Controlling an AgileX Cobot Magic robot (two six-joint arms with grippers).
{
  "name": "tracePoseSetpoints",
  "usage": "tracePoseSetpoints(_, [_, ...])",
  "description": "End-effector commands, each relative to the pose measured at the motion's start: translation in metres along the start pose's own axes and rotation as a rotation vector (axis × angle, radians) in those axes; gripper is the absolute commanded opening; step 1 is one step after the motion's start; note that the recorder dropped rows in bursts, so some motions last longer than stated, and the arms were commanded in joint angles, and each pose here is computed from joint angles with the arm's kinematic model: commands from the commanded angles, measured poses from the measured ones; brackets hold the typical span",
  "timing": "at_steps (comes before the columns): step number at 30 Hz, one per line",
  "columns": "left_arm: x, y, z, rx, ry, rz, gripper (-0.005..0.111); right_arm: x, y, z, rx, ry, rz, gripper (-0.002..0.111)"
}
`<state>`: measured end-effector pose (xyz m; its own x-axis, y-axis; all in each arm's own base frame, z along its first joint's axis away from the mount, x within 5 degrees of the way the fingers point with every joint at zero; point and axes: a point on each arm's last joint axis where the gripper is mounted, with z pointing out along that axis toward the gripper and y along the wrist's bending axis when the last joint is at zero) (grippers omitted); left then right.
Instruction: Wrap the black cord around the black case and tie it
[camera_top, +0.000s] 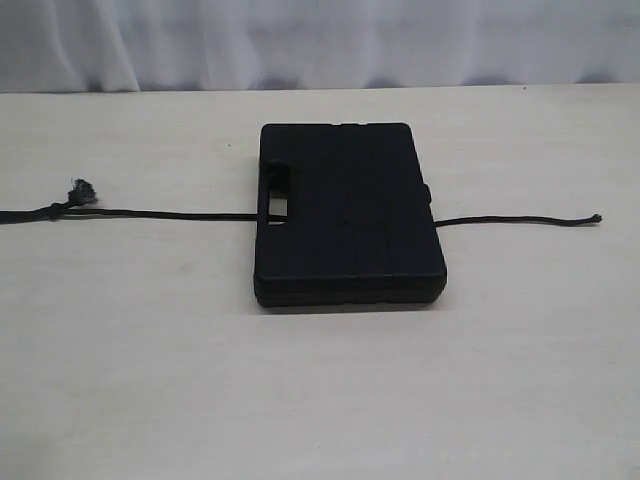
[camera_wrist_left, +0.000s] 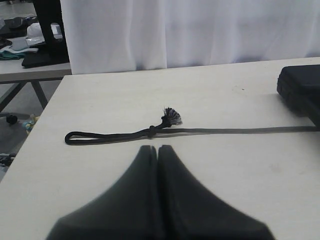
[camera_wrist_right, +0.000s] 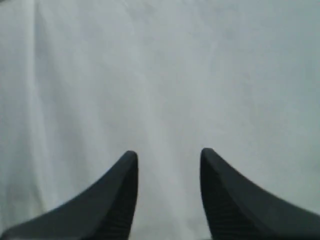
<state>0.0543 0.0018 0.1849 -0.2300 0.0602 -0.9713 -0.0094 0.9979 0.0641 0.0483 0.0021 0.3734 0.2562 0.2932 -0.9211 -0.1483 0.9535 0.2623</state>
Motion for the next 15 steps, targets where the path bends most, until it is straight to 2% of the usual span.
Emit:
tracePoseSetpoints(1, [0.0,0.0,0.0,0.006,-0.01,-0.01,0.0,-0.009,-0.002,0.04,0.149,0.393,-0.133,0.062])
tracePoseSetpoints(2, [0.0,0.0,0.0,0.006,-0.01,-0.01,0.0,-0.005,0.005,0.057,0.104,0.531,-0.123,0.063])
tracePoseSetpoints(5, [0.0,0.0,0.0,0.006,-0.01,-0.01,0.0,0.012,0.023,0.095,-0.07,0.751,-0.018,0.063])
tracePoseSetpoints(9, [0.0,0.0,0.0,0.006,-0.01,-0.01,0.0,0.065,0.045,0.14,-0.387,1.008,0.134,0.056])
tracePoseSetpoints(11, [0.0,0.0,0.0,0.006,-0.01,-0.01,0.0,0.099,0.058,0.154,-0.443,1.11,0.087,0.055])
tracePoseSetpoints(15, [0.0,0.0,0.0,0.006,-0.01,-0.01,0.0,0.146,0.089,0.17,-0.462,1.115,-0.04,0.055])
